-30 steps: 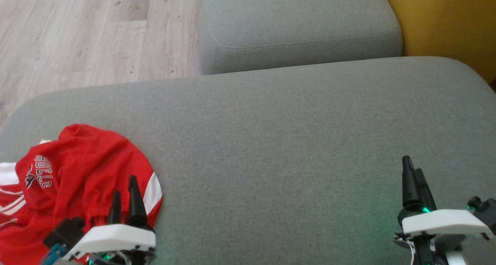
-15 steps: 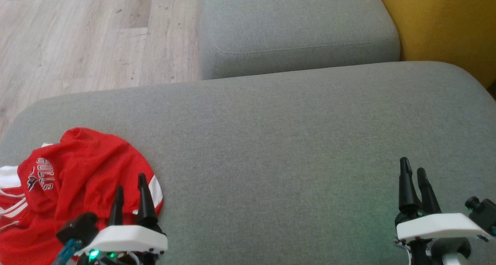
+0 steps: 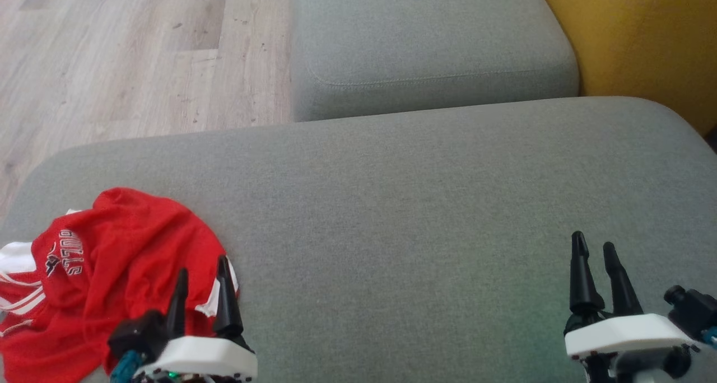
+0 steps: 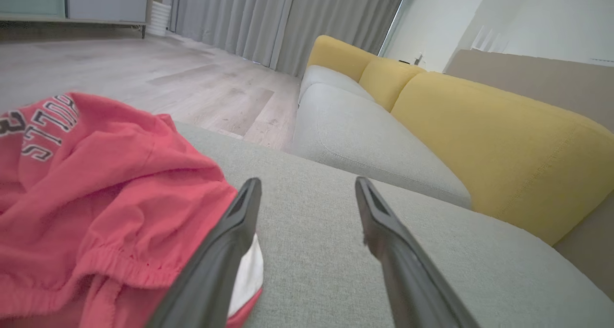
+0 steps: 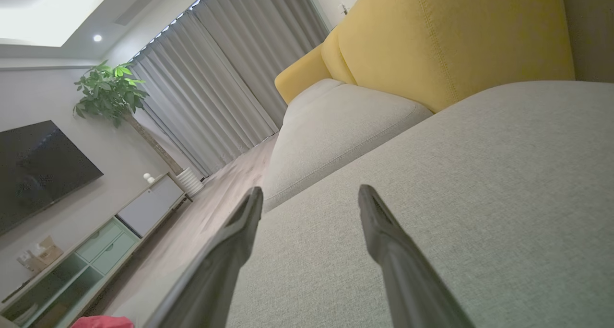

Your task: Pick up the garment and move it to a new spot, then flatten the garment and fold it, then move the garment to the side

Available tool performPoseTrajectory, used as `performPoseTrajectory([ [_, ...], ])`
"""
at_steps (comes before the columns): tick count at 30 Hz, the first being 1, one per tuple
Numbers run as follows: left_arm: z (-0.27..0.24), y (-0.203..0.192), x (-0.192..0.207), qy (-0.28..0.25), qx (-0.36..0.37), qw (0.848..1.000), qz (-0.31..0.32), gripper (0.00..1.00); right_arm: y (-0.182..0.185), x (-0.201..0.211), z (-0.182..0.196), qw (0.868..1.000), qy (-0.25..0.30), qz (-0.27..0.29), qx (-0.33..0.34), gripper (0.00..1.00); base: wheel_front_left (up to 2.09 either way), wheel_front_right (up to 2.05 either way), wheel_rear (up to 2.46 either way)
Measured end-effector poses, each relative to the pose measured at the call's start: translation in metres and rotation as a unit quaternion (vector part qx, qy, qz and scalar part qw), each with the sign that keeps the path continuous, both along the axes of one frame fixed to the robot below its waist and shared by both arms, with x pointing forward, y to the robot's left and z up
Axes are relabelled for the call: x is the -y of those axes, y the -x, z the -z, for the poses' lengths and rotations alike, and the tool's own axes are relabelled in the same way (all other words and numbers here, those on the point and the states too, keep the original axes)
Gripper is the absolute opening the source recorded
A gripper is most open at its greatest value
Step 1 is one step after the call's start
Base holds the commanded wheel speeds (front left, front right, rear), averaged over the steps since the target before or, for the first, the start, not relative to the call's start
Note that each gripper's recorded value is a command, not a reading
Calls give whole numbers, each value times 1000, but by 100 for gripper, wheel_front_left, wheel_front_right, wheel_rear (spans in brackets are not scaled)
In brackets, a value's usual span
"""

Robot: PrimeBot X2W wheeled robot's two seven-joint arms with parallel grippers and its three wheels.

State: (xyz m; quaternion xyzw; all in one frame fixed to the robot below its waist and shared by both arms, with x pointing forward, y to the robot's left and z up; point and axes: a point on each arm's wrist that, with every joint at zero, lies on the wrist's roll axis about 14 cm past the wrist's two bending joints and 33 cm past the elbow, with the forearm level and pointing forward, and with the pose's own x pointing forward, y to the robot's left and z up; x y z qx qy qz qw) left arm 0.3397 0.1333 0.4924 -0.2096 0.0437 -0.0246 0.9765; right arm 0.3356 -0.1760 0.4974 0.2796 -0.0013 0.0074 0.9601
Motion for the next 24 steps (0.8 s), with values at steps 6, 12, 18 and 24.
performPoseTrajectory([
  [6,-4,1,-4,-44,15,999,-7,100,3,-7,0,999,38,-11,5,100,0,0,0],
  [12,-9,3,2,-78,32,996,1,100,6,-14,1,996,85,-24,9,100,0,0,0],
  [18,-13,5,3,-115,50,992,1,100,7,-21,-2,991,127,-36,22,100,0,0,0],
  [24,-16,10,9,-150,67,986,9,100,10,-25,-3,985,164,-43,31,100,0,0,0],
])
